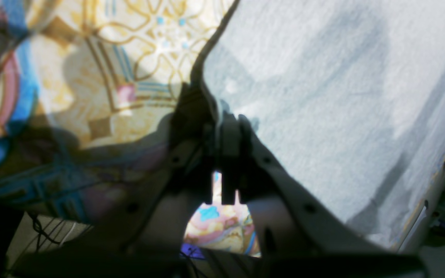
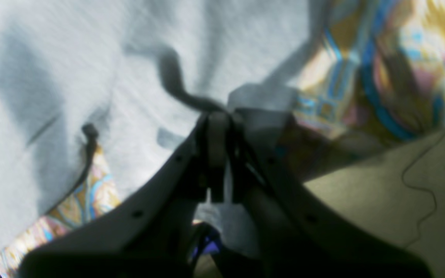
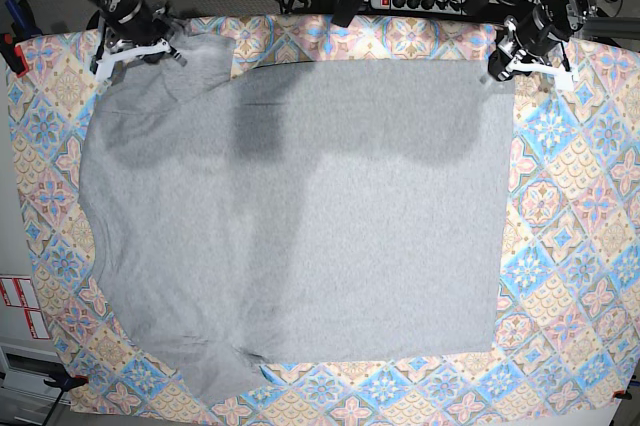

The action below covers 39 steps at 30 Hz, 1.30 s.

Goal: Fold the T-shirt properly
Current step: 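Adjust both grippers' grasp on the shoulder edge of the shirt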

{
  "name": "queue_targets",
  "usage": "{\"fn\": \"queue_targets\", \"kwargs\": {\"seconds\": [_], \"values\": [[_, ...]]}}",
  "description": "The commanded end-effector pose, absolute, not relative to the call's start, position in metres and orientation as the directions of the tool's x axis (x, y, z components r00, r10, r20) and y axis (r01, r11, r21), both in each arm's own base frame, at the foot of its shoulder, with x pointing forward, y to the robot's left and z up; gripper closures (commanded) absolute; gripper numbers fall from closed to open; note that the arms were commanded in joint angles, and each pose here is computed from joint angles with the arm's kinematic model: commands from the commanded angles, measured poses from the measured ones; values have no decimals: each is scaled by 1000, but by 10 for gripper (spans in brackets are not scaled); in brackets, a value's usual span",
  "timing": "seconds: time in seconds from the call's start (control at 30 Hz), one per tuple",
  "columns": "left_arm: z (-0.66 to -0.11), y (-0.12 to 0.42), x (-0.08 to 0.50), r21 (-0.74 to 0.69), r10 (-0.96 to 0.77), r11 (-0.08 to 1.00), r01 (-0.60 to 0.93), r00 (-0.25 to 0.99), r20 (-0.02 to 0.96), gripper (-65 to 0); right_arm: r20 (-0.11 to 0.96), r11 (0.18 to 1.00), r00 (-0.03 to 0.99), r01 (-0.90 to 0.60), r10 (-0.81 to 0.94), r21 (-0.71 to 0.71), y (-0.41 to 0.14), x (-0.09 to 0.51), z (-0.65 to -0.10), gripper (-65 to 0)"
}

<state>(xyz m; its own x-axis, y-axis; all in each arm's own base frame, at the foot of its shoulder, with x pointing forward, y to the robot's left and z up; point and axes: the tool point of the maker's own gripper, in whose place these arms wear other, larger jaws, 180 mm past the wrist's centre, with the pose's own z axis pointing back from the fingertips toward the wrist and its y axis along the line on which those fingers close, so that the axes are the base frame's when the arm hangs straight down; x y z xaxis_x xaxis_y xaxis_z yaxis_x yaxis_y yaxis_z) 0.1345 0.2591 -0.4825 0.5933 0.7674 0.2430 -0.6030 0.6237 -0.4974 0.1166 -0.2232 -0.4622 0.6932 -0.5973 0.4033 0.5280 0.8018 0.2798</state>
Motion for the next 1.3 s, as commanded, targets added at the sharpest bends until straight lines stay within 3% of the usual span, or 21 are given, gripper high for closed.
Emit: {"fn": "queue_targets", "kwargs": {"seconds": [0.0,0.3,0.6,0.97,1.27], "values": [[-488,269,125,-437,759,642,-630,602,248,0,420,809,692,519,-587,275,-228,118,-457,-33],[-488,269,126,-438,759,642,-629,601,249,0,405,811,703,528,-584,253,-236,111,-463,-280],[-488,269,126,-438,760,642,-630,601,248,0,333,782,707,573,-624,248,-235,99,-491,-267],[-488,268,126,-438,758,643,-629,604,246,0,415,772,658,591,-629,233,-262,108,-466,-267],[-488,267,126,-439,758,643,-628,604,246,0,404,767,658,599,-635,231,-262,105,-469,-267]]}}
